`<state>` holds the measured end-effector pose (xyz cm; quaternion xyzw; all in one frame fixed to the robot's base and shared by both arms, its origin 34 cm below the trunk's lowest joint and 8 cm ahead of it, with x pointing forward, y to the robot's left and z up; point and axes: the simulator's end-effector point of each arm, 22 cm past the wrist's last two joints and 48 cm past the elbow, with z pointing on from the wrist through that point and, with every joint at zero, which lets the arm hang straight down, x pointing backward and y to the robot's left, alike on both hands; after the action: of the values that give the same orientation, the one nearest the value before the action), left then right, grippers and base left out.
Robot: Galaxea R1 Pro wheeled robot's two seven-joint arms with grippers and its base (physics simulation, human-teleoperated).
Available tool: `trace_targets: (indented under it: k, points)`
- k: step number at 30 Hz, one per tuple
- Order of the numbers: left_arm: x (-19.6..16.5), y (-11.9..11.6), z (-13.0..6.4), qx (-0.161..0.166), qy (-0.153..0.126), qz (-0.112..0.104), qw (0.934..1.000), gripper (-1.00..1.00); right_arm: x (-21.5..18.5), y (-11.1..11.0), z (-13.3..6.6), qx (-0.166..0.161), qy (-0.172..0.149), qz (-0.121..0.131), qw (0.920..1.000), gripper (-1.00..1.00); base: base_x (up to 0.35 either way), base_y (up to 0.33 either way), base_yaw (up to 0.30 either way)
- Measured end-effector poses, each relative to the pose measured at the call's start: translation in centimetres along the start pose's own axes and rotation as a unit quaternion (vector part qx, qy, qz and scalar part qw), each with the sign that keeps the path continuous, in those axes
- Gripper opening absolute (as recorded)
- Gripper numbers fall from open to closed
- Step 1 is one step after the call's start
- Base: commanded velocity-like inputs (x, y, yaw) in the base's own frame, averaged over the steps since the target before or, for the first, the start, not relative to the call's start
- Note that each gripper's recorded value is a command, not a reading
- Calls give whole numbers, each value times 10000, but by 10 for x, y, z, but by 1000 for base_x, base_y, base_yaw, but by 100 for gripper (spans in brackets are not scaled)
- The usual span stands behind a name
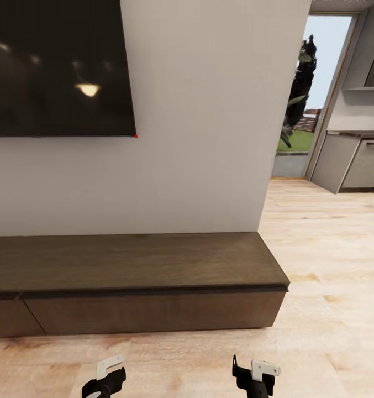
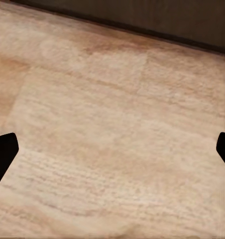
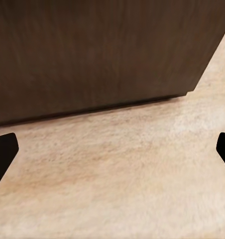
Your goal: Place each of the two pumpkins and all three candles from the living room inside a cabinet in the living room (use any cabinet), then make sure every cabinet is closed, and position the cauldron so it is next to a table in the living room.
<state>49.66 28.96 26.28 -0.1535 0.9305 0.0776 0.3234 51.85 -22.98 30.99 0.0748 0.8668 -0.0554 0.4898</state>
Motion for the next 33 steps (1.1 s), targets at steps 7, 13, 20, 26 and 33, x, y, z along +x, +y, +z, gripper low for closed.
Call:
trace_targets:
  k: [7, 13, 20, 26, 33]
  points:
    - [0, 0, -13, 4, 70, 9, 10000, 100, -17, -3, -4, 23, -21, -1, 10000, 100, 0, 0, -118]
    - [-8, 0, -23, -4, 100, 17, 9999, 100, -33, -14, -6, 87, -61, -32, 9999, 100, 0, 0, -265]
    - [-18, 1, -33, -8, 139, 17, 9999, 100, -45, -35, -12, 578, 23, 237, 9980, 100, 0, 0, -296]
    - [-29, 2, -42, -30, 112, -15, 9999, 100, -58, -23, -15, 351, 30, 306, 9989, 100, 0, 0, -141]
    - [27, 27, -67, -171, 556, 69, 9983, 100, -72, -19, -20, 261, 61, 311, 9992, 100, 0, 0, -13]
